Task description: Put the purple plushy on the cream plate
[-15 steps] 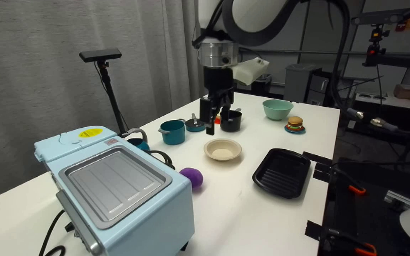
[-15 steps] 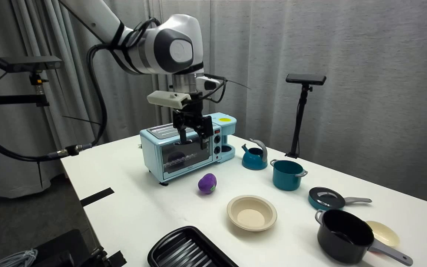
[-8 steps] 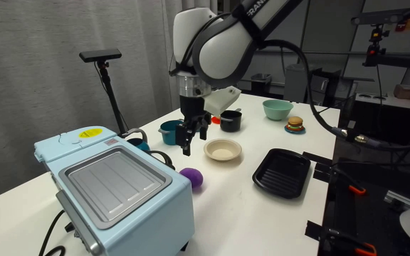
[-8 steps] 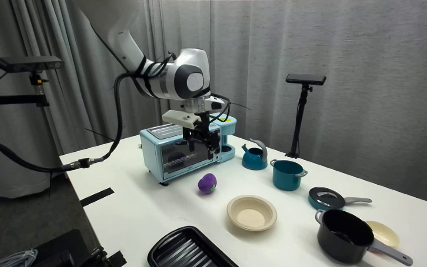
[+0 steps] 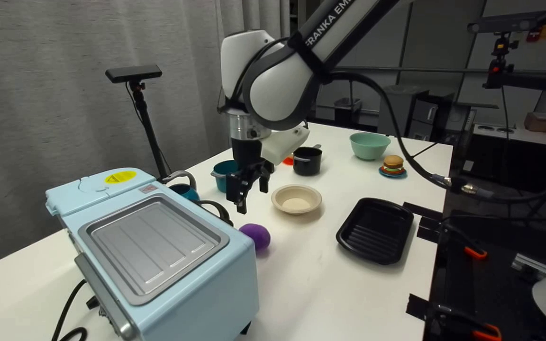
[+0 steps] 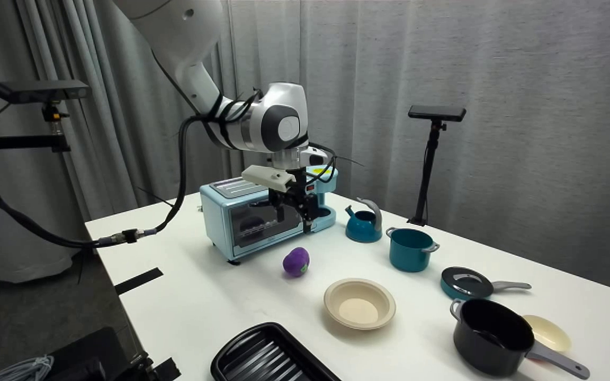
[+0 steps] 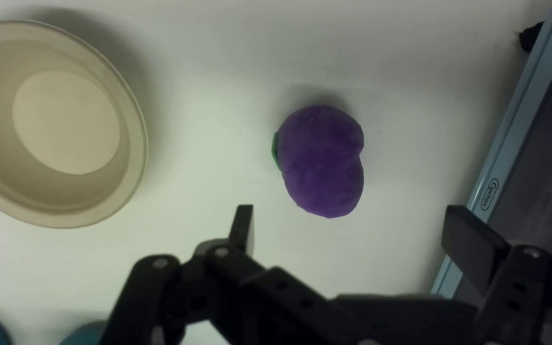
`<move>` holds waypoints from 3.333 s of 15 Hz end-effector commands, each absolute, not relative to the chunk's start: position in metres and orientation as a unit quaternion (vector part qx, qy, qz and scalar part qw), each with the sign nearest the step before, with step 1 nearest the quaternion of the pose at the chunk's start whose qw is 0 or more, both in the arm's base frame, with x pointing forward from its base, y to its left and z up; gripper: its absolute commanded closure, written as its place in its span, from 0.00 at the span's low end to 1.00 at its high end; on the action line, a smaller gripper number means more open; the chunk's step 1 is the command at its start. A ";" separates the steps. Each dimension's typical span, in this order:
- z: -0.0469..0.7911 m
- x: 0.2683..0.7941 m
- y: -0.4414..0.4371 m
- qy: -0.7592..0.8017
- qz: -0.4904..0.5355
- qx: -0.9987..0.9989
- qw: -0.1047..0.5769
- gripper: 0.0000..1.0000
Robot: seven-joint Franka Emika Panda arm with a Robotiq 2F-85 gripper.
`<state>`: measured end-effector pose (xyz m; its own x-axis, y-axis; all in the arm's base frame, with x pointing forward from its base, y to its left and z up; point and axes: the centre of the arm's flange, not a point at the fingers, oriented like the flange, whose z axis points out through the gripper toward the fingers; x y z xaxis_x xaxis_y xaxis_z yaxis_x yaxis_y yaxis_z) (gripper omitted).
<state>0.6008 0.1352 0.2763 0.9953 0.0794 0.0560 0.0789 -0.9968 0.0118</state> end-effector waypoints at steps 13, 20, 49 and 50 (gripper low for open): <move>0.187 0.628 0.157 0.059 0.018 0.998 0.032 0.00; 0.164 0.636 0.148 0.057 0.004 0.997 0.048 0.42; 0.275 0.601 -0.057 -0.142 0.031 0.989 0.014 0.94; 0.267 0.605 -0.065 -0.146 0.024 0.989 0.015 0.94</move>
